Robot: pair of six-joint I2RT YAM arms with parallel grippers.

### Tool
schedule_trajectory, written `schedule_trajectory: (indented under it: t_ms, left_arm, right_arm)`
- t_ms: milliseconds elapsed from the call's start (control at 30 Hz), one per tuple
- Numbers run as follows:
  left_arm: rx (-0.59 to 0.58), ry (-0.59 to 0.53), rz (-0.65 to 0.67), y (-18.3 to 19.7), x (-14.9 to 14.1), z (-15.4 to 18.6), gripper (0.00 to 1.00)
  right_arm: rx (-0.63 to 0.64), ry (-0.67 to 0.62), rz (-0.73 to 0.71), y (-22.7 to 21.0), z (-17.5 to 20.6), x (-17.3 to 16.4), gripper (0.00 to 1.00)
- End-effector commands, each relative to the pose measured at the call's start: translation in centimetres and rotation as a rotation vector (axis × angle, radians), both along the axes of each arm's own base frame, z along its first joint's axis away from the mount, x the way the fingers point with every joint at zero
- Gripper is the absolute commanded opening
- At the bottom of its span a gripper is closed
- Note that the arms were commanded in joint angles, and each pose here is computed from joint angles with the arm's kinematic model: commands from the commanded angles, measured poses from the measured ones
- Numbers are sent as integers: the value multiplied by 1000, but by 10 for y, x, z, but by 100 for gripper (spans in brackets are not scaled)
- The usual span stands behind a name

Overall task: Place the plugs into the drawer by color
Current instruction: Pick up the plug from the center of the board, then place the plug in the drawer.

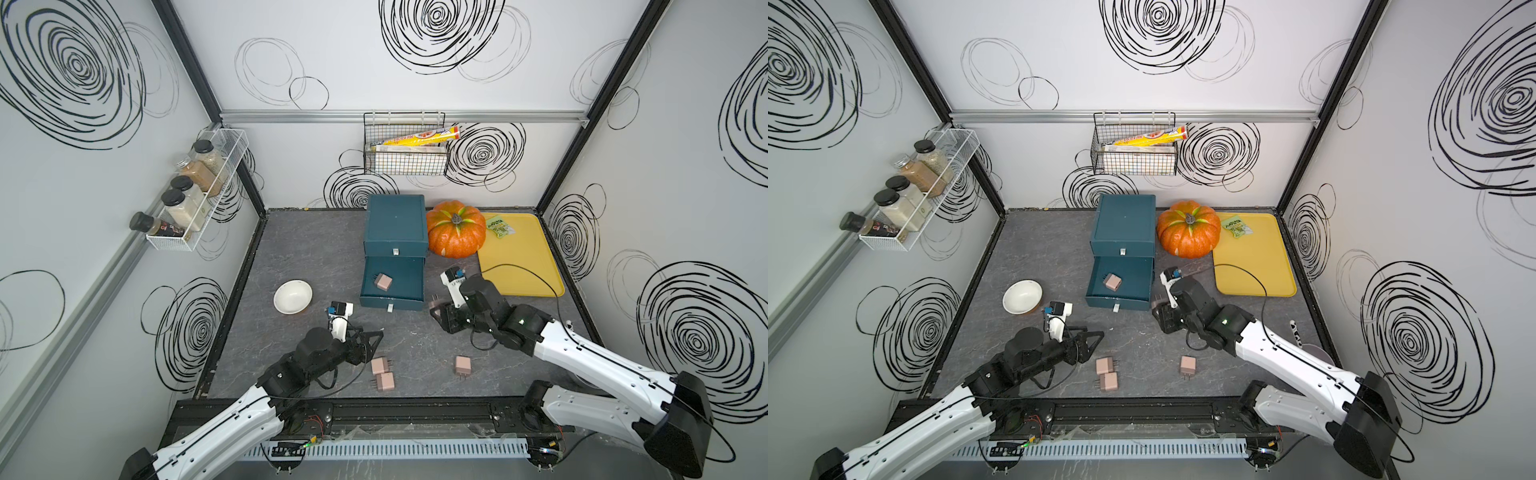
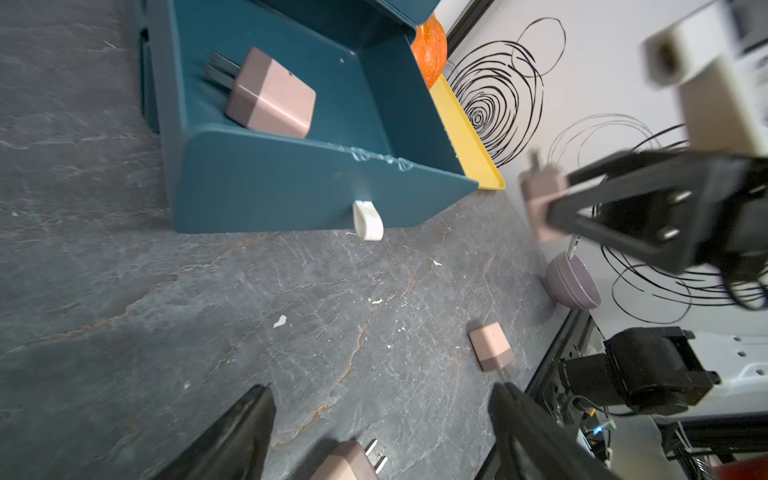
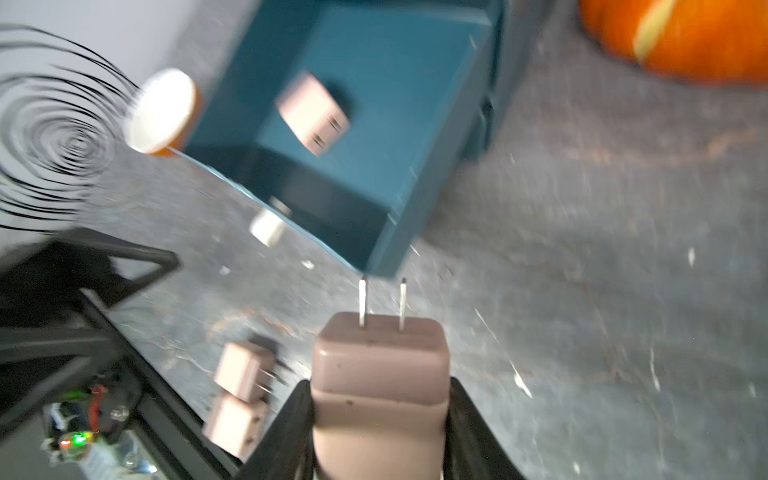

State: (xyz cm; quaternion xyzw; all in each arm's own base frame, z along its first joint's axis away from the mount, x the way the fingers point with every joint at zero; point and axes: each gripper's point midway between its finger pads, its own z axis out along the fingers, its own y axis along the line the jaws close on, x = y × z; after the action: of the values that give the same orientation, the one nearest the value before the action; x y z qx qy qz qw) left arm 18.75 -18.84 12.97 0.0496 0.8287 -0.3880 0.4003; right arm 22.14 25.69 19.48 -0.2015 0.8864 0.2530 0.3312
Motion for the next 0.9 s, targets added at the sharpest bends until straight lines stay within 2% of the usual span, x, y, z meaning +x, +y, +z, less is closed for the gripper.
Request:
schedule_trajectory:
  t_ms: [0, 100, 233, 400, 500, 600, 767, 867]
  left_arm:
    - [-5, -12, 42, 5, 5, 3, 88]
    - [12, -4, 33, 4, 5, -2, 88]
    - [31, 15, 32, 4, 6, -7, 88]
    - [23, 14, 28, 3, 5, -7, 88]
    - [24, 14, 28, 3, 5, -7, 88]
    - [17, 12, 24, 2, 5, -6, 88]
    - [17, 11, 21, 2, 4, -6, 88]
    - [13, 9, 22, 2, 4, -4, 88]
  right_arm:
    - [-79, -128, 307, 45, 22, 7, 28]
    - [-226, -120, 400, 70, 14, 32, 29]
    - [-344, -114, 452, 89, -7, 58, 30]
    - [-391, -55, 487, 102, -31, 81, 28]
    - [-503, -19, 462, 93, -59, 93, 29]
    - [-539, -3, 459, 91, -75, 100, 30]
    - [-591, -1, 430, 85, -83, 107, 43]
    - [-570, -6, 421, 87, -76, 107, 52]
